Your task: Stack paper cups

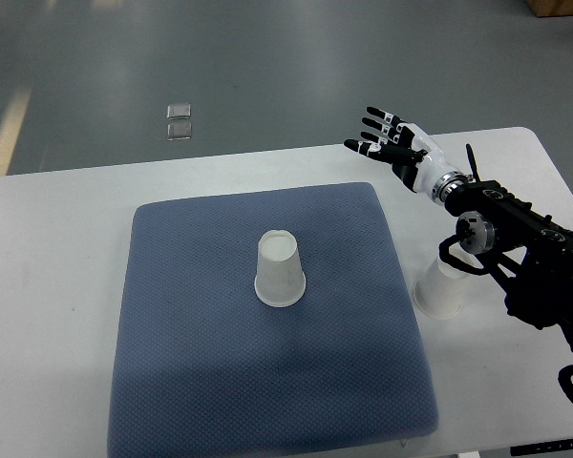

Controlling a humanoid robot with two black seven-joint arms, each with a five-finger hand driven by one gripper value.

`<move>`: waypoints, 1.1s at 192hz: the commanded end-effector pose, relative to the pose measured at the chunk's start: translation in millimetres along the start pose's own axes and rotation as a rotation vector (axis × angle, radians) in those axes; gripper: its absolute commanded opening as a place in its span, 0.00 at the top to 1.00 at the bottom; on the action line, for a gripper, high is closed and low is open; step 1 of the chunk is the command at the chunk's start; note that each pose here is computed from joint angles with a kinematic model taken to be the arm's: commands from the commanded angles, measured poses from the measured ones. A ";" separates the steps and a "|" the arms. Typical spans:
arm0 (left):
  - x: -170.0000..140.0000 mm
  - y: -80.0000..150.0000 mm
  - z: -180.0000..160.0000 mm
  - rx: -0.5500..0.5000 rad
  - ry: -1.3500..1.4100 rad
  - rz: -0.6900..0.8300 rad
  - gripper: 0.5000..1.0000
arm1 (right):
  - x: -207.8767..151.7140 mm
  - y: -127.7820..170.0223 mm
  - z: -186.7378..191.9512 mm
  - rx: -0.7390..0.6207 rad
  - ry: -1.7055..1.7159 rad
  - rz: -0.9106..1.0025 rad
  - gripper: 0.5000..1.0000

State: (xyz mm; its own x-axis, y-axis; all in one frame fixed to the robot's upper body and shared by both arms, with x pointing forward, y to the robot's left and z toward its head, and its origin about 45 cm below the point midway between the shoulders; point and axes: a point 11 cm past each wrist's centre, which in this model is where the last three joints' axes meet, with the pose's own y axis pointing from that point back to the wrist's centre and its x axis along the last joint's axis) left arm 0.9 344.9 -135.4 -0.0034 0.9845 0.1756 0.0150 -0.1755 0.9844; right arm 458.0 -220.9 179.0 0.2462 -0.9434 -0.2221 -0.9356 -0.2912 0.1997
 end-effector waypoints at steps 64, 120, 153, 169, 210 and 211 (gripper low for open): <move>4.2 -0.2 0.2 -0.005 0.001 0.013 0.00 | -2.5 -0.1 0.7 -0.003 0.005 -0.008 0.16; 2.6 -0.1 0.4 -0.005 0.001 0.008 0.00 | -1.2 0.1 -1.1 0.000 0.008 -0.008 0.16; 4.2 -0.2 0.2 -0.005 0.001 0.013 0.00 | -2.3 -1.8 -6.4 0.012 0.012 -0.010 0.16; 3.2 -0.1 0.4 -0.005 0.001 0.010 0.00 | -3.1 -2.6 -8.3 0.016 0.010 -0.011 0.16; 3.7 -0.2 0.3 -0.005 0.001 0.011 0.00 | -3.3 -2.7 -10.3 0.021 0.009 -0.012 0.16; 3.7 -0.2 0.3 -0.005 0.001 0.011 0.00 | -3.5 -2.7 -10.3 0.021 0.009 -0.013 0.16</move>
State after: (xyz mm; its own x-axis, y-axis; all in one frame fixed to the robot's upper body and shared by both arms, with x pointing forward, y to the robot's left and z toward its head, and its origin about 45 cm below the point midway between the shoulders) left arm 1.2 348.2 -135.0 -0.0040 0.9826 0.1858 0.0098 -0.1857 0.9826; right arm 462.0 -218.1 188.0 0.2601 -0.9410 -0.2163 -0.9370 -0.3000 0.1787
